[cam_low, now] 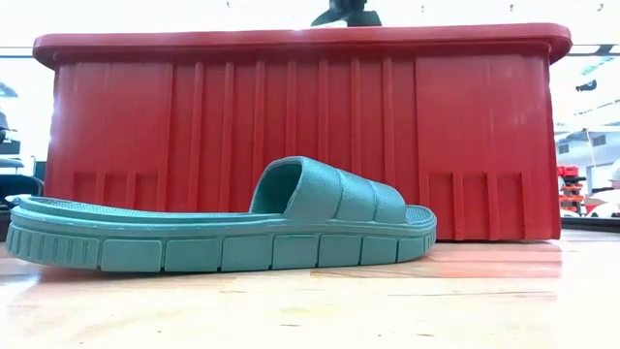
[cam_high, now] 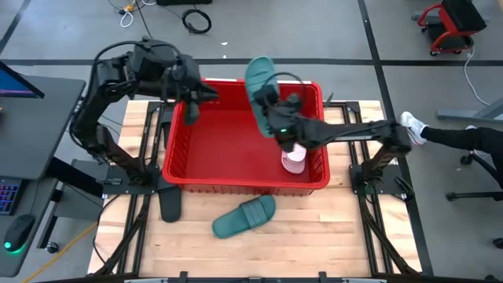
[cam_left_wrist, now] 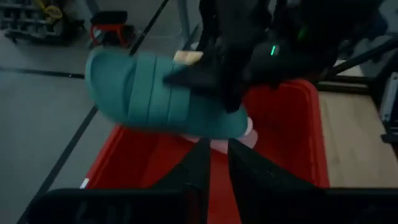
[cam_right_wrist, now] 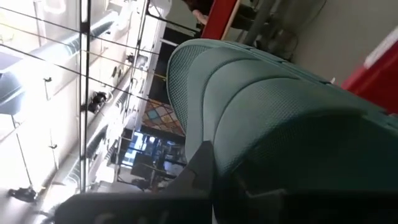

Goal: Pick and place slides into bin
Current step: Put the top green slide in the red bin

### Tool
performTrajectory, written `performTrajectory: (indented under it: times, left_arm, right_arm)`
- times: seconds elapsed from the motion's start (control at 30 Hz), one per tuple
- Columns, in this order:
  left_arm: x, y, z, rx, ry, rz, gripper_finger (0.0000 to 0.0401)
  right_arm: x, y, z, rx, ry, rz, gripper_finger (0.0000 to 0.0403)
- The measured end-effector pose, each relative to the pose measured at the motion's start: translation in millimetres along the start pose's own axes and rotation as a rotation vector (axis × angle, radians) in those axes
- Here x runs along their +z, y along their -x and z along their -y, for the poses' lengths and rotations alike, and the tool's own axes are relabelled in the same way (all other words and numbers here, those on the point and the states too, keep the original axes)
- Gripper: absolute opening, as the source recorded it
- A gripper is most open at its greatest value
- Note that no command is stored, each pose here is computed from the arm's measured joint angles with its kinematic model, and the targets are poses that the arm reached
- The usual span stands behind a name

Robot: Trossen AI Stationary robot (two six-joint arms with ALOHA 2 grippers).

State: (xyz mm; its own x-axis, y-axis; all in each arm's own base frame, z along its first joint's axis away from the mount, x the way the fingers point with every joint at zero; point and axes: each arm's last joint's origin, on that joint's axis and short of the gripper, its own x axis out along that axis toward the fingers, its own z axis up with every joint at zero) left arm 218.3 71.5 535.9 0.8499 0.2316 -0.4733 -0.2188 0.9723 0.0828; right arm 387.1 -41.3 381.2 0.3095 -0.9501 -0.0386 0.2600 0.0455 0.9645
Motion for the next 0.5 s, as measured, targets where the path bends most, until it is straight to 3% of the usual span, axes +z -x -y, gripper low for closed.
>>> performTrajectory:
  times: [0.23,0.5]
  left_arm:
    - [-6,33,3,-0.026,-0.006,0.040,0.0039]
    - [-13,67,6,-0.022,-0.011,0.081,0.0019]
  right_arm:
    - [-49,-17,10,-0.026,-0.027,-0.026,0.0009]
    - [-80,-29,51,-0.101,-0.043,-0.056,0.0009]
